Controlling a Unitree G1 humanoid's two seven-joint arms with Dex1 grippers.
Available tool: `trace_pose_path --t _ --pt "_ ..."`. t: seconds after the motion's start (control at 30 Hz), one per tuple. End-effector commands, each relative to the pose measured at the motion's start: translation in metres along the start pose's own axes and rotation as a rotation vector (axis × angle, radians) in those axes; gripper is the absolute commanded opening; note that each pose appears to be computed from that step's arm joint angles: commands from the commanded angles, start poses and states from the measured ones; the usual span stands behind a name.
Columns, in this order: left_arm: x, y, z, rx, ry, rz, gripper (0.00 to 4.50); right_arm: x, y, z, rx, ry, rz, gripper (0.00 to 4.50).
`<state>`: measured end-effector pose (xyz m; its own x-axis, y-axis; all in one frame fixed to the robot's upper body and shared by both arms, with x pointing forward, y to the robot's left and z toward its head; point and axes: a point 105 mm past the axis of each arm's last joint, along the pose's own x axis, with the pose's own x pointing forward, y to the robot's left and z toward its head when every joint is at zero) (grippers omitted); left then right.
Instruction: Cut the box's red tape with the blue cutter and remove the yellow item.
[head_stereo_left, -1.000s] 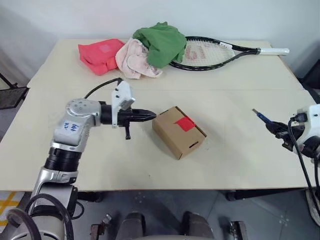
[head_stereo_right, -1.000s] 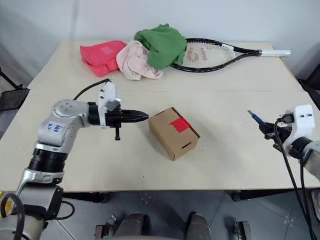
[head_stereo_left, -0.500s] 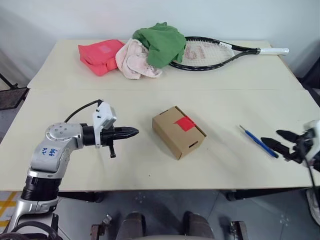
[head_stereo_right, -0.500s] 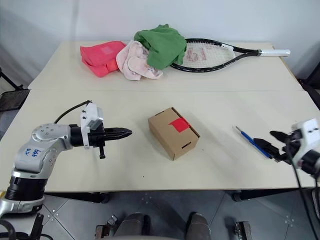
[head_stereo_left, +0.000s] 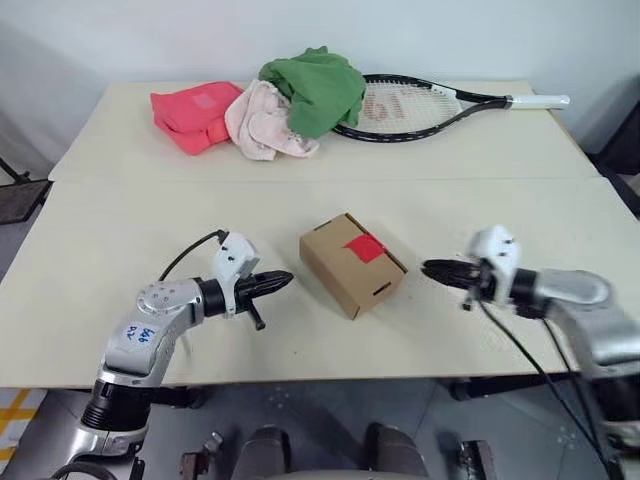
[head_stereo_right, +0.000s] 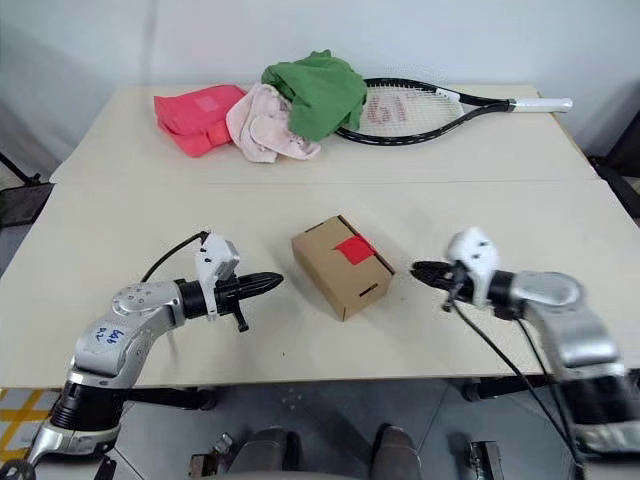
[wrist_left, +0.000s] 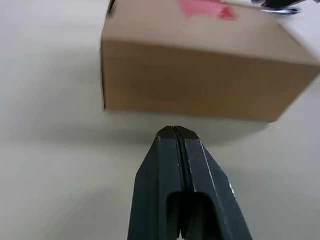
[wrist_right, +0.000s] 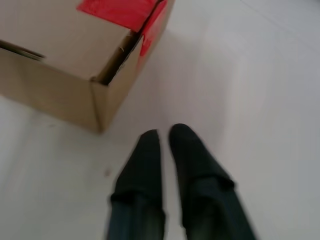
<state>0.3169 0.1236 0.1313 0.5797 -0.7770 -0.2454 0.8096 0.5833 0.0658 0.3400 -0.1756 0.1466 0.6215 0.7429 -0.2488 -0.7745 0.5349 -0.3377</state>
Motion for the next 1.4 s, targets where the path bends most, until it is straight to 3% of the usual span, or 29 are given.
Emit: trace_pose_path --t 0.03,0.2,0.43,0.87,1.03,1.13,1.17,1.3,1.4 --pt "0.003 -0.002 0.009 0.025 -0.013 0.022 0.00 0.012 -0.008 0.005 -0.112 -0.002 -0.028 0.03" --pt "0.020 -0.007 0.007 0.005 0.011 0.009 0.00 0.036 0.021 0.012 -0.069 -0.066 0.116 0.03" --pt "0.034 -0.024 0.008 -0.008 0.042 -0.081 0.00 0.026 0.049 0.009 0.031 -0.027 0.226 0.03" --pt "0.007 -0.032 -0.005 -0.030 0.118 -0.149 0.00 0.024 0.069 0.007 0.099 0.035 0.226 0.03" --pt "-0.013 -0.016 0.001 0.019 0.143 -0.139 0.00 -0.004 0.058 0.011 0.205 0.074 0.178 0.03" --pt "-0.037 -0.013 0.022 0.129 0.125 -0.265 0.00 -0.032 0.044 0.021 0.354 0.151 0.140 0.52" --pt "-0.041 -0.014 0.027 0.152 0.116 -0.300 0.00 -0.036 0.042 0.023 0.389 0.170 0.129 0.88" --pt "-0.023 -0.009 0.061 0.254 0.000 -0.326 0.00 -0.039 0.037 0.039 0.604 0.258 0.102 2.12" --pt "0.001 -0.004 0.075 0.303 -0.069 -0.291 0.00 -0.025 0.031 0.052 0.665 0.260 0.084 3.02"
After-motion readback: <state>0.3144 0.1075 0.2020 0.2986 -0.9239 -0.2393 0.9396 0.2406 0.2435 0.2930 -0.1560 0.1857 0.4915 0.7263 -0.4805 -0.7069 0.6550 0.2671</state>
